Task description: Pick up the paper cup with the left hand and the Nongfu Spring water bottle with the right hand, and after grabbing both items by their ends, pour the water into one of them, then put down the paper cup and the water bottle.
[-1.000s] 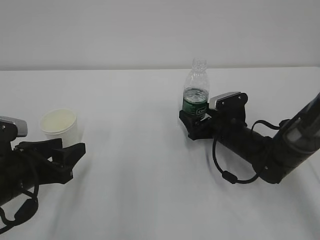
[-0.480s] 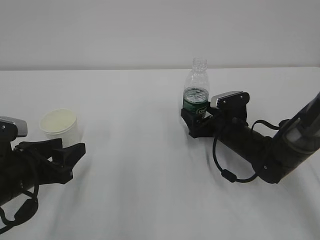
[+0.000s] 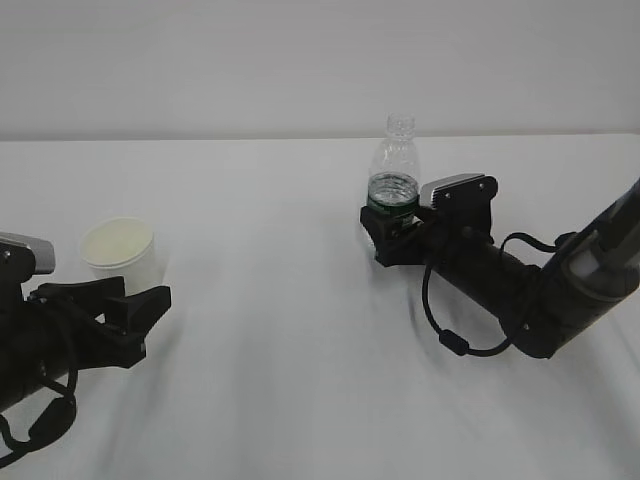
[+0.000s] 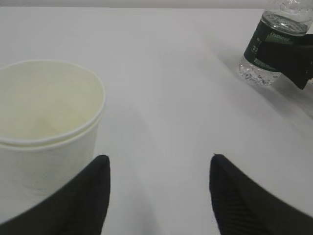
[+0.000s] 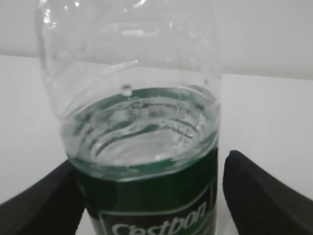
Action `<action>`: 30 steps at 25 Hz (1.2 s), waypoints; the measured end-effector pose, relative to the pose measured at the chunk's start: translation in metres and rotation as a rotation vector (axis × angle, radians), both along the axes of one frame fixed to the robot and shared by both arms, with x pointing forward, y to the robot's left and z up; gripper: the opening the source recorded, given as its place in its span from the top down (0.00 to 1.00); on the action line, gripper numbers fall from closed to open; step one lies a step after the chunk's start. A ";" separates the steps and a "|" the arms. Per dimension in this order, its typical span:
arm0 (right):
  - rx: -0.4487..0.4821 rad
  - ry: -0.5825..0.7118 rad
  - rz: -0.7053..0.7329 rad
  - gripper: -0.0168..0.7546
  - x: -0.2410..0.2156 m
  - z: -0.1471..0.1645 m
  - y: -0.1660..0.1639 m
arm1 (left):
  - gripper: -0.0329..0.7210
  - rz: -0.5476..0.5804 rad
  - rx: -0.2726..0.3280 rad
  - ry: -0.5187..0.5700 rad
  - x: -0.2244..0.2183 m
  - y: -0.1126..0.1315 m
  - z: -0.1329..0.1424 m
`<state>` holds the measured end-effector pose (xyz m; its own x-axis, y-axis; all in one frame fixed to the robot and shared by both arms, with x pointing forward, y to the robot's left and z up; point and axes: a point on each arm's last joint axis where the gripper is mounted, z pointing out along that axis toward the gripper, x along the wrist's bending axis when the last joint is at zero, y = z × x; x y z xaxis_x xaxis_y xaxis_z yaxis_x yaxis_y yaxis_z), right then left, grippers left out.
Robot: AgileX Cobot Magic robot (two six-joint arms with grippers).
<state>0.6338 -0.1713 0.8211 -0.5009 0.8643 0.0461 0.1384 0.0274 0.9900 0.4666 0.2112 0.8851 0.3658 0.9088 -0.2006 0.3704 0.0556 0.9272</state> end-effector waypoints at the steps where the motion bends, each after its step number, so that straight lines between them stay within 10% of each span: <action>1: 0.000 0.000 0.000 0.16 0.000 0.000 0.000 | 0.35 0.000 0.000 0.000 0.000 0.000 0.000; 30: -0.009 -0.006 0.004 0.31 0.000 0.000 0.000 | 0.35 -0.003 0.002 -0.001 0.000 0.000 0.000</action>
<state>0.6336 -0.1708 0.8211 -0.5045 0.8626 0.0357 0.1325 0.0364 0.9905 0.4665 0.2110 0.8851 0.3687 0.9081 -0.1986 0.3698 0.0527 0.9276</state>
